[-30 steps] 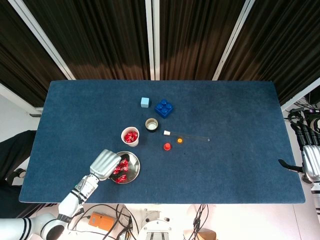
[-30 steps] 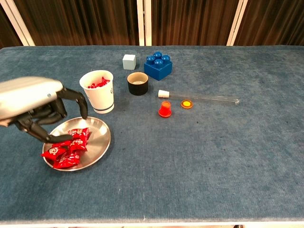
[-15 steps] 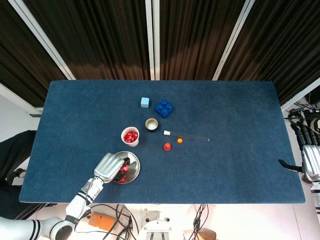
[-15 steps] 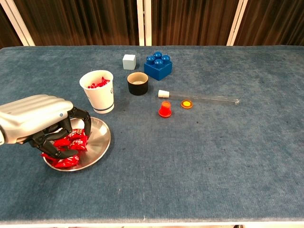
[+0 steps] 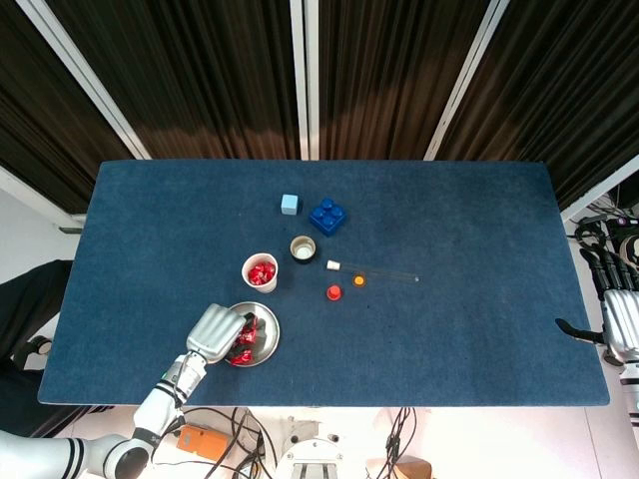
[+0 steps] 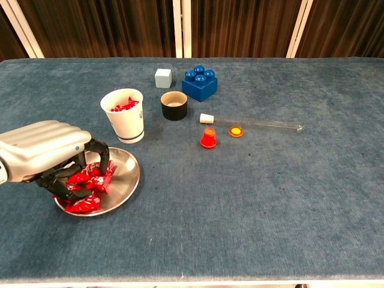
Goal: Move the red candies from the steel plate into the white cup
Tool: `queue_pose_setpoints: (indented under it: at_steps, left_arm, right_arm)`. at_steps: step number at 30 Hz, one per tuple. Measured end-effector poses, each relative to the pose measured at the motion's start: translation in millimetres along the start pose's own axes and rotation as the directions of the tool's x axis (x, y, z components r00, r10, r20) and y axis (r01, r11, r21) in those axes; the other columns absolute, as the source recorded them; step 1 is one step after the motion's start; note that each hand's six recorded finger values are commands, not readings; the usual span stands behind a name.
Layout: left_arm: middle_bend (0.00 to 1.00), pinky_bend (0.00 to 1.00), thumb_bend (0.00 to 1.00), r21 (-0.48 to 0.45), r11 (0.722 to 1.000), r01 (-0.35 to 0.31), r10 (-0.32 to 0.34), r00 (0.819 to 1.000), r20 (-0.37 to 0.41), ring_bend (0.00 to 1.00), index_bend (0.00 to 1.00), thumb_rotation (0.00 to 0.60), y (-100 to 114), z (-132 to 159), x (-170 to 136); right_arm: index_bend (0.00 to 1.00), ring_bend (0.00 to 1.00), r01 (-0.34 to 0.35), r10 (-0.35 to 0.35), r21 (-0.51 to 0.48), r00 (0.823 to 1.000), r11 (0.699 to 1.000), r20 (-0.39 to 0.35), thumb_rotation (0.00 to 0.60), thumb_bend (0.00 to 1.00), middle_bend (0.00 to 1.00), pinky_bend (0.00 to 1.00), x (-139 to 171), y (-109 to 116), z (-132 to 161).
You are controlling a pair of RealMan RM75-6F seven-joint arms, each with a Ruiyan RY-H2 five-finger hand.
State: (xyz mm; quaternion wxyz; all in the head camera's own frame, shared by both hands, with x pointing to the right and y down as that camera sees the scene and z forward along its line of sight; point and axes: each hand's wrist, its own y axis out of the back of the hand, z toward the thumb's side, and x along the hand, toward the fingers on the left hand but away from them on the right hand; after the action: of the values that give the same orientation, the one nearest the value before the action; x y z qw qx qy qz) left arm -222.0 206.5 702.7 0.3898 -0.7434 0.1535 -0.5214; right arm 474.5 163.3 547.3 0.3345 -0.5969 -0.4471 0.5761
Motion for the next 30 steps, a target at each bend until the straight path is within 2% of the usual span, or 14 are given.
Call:
queue_pose_setpoints:
  at_steps: [7,10,16,20,22,27,30]
  left_arm:
    - [0.90,0.82,0.30,0.031,0.999,0.026,-0.027,1.000,0.008,0.88,0.52,0.600,-5,2,3]
    - [0.90,0.82,0.35,0.021,0.999,0.026,-0.026,1.000,0.013,0.88,0.56,0.600,-4,2,4]
    - [0.90,0.82,0.35,-0.043,0.999,-0.010,0.011,1.000,0.023,0.88,0.57,0.600,9,1,2]
    - [0.90,0.82,0.35,-0.118,0.991,-0.063,0.067,0.997,0.026,0.88,0.57,0.600,30,-4,0]
    - [0.90,0.82,0.35,-0.151,0.983,-0.106,0.111,0.994,0.024,0.88,0.57,0.600,47,-9,0]
    - [0.90,0.82,0.35,-0.179,0.961,-0.210,0.217,0.976,0.018,0.88,0.57,0.600,91,-18,7]
    - [0.90,0.82,0.35,-0.191,0.951,-0.242,0.250,0.968,0.022,0.88,0.57,0.600,111,-18,17]
  right_arm:
    - [0.00,0.00,0.000,0.000,-0.001,1.000,1.000,0.000,0.600,0.26,0.03,0.15,0,0,0]
    - [0.00,0.00,0.000,0.000,-0.001,1.000,1.000,0.002,0.600,0.26,0.03,0.15,1,-1,0]
    - [0.00,0.00,0.002,-0.002,-0.001,1.000,1.000,0.005,0.600,0.26,0.03,0.15,2,0,0]
    - [0.00,0.00,0.006,-0.006,-0.002,1.000,1.000,0.004,0.600,0.26,0.03,0.15,2,1,0]
    - [0.00,0.00,0.007,-0.007,-0.002,1.000,1.000,0.005,0.600,0.26,0.03,0.15,2,1,-1]
    - [0.00,0.00,0.008,-0.008,-0.003,1.000,1.000,0.007,0.600,0.26,0.03,0.15,3,1,-2]
    - [0.00,0.00,0.008,-0.008,-0.004,1.000,1.000,0.007,0.600,0.26,0.03,0.15,3,1,-2]
